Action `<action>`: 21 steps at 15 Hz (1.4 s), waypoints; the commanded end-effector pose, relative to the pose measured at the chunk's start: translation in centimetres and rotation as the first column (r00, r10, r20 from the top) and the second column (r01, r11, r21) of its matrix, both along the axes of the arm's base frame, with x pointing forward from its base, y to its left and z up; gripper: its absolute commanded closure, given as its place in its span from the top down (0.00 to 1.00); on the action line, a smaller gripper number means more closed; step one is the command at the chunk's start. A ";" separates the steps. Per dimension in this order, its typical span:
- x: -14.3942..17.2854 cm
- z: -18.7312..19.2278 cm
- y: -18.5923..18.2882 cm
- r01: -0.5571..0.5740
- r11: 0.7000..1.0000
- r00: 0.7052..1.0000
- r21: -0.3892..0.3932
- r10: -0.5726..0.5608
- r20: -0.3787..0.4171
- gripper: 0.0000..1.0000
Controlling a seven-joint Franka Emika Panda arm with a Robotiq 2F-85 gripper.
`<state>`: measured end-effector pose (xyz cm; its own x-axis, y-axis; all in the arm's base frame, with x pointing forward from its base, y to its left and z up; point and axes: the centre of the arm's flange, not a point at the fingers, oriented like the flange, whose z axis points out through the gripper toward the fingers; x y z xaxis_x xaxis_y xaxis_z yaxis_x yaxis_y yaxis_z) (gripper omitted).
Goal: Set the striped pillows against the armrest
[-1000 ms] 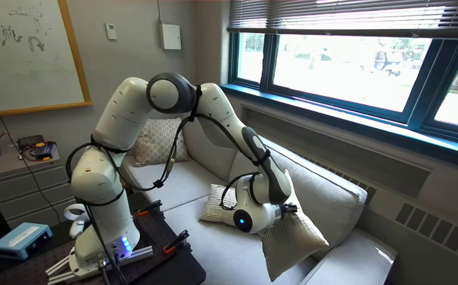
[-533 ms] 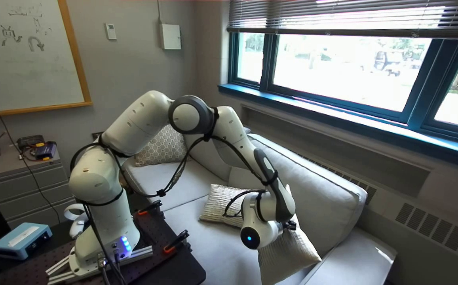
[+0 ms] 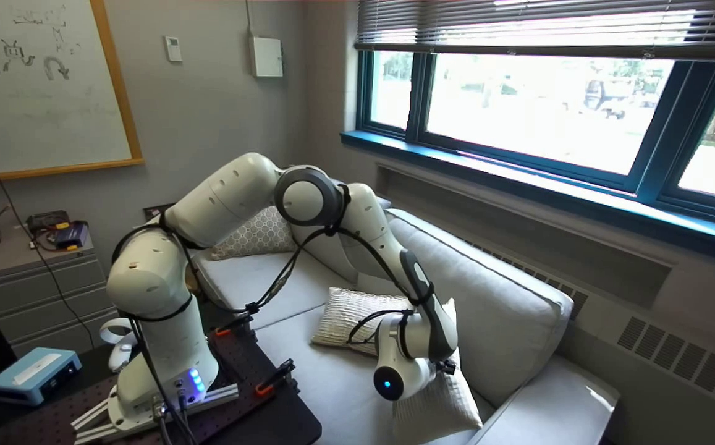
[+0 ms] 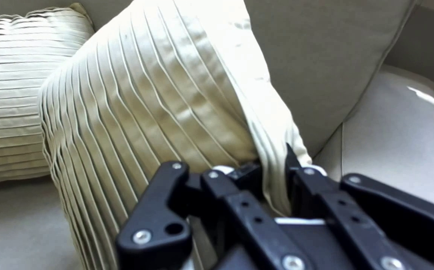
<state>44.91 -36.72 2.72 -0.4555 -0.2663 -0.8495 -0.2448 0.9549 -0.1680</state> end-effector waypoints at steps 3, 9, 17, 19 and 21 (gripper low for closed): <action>-4.9 -4.0 -0.8 0.116 0.985 0.993 0.131 -0.112 -0.039 0.01; -10.2 -6.8 0.2 0.220 0.948 0.973 0.231 -0.231 0.023 0.01; -12.6 2.7 0.0 0.196 0.980 0.971 0.015 -0.196 0.138 0.01; -13.9 3.6 -0.5 0.224 0.974 0.962 0.039 -0.228 0.149 0.01; -15.0 3.7 -0.9 0.252 0.965 0.953 0.068 -0.260 0.152 0.01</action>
<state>31.80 -38.01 3.86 -0.3892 -0.1533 -0.9083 -0.0138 0.9869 -0.1606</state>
